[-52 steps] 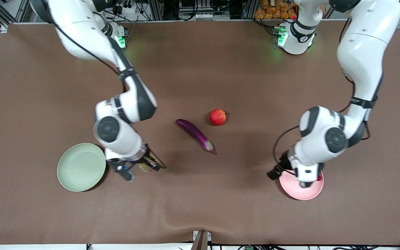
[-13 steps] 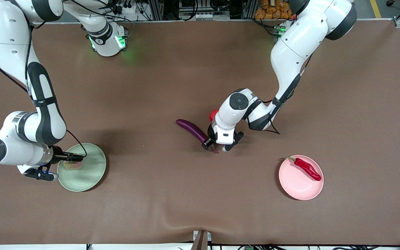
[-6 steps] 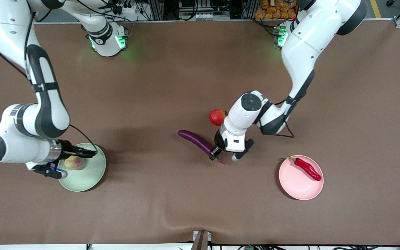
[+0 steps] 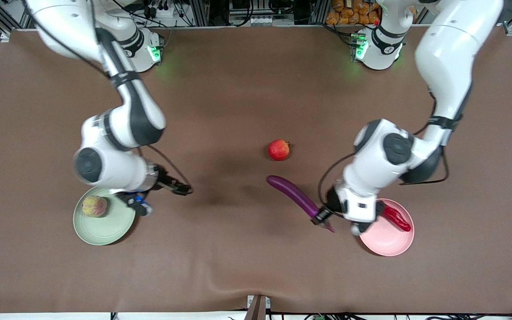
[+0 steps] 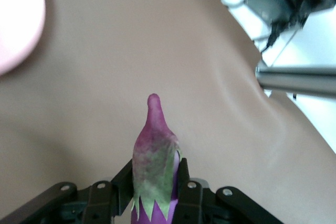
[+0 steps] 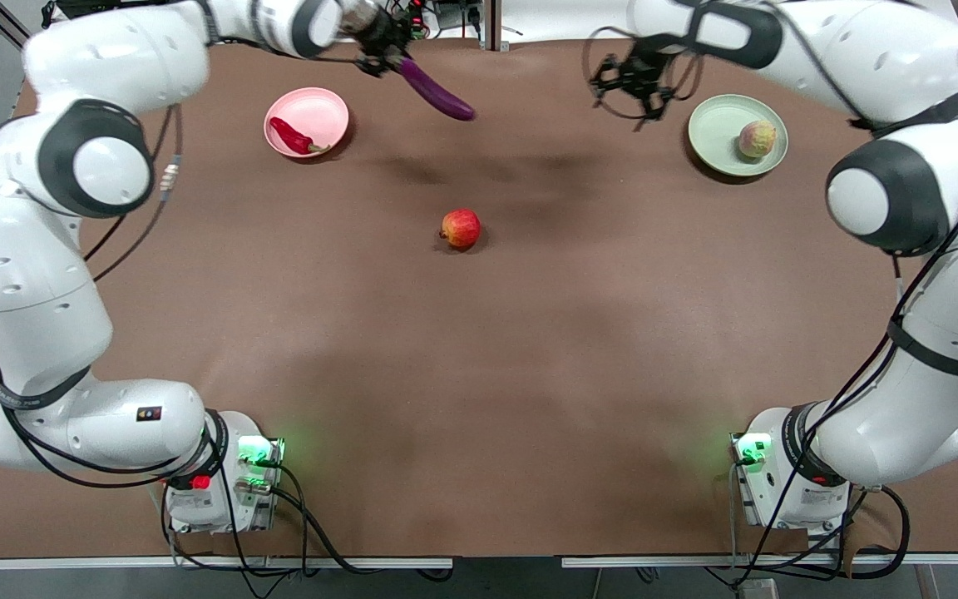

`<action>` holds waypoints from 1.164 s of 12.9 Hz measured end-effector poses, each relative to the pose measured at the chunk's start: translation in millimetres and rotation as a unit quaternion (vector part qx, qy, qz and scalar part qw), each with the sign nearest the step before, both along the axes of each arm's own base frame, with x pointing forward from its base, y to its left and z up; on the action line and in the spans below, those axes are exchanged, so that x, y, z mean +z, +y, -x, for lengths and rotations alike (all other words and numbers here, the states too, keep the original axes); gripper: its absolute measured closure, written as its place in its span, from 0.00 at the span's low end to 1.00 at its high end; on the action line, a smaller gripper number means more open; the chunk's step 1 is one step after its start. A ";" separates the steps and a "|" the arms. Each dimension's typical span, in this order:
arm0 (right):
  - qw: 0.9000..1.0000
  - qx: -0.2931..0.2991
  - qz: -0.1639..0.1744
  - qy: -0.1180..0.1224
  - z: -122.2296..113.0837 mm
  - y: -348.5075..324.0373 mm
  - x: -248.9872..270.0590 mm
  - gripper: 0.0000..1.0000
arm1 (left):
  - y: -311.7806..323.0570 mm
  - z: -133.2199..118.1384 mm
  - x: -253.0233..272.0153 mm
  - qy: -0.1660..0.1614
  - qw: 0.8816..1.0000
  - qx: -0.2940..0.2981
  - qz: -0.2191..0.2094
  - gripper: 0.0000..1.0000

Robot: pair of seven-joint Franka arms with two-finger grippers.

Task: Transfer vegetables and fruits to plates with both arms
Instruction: 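Place the eggplant on the pink plate while the right gripper grasps the apple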

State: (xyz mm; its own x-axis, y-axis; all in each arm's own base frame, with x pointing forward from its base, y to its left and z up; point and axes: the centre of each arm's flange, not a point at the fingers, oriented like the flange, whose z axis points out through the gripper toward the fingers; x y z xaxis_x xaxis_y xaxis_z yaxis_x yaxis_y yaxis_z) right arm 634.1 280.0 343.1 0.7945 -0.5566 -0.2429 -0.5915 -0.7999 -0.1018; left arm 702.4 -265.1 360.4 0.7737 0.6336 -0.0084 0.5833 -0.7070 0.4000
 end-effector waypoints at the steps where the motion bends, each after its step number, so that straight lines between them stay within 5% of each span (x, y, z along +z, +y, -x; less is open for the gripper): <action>1: 1.000 -0.017 0.002 0.000 6.7 25.1 2.8 0.00 | 28.0 -8.7 -2.7 0.000 1.000 -0.011 -0.007 0.66; 6: 0.997 -0.071 -0.006 -0.021 36.1 138.2 -16.2 0.00 | 141.5 -35.1 -42.4 0.003 0.998 -0.049 -0.033 0.66; 10: 0.995 -0.092 -0.008 -0.025 89.2 220.4 -37.6 0.00 | 222.6 -42.8 -76.2 0.001 0.995 -0.083 -0.047 0.66; 15: 0.995 -0.092 0.029 -0.019 138.8 266.5 -65.8 0.00 | 247.1 -40.9 -131.7 0.025 0.998 -0.055 0.006 0.66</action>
State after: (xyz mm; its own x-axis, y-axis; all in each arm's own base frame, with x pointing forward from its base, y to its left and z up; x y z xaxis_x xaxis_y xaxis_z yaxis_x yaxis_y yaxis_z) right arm 495.3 546.5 277.4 0.6853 -0.7060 -0.1786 -0.7255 -0.6831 -0.0835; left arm 743.3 -18.0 228.7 0.8372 0.5441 -0.0555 0.5213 -0.7631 0.3819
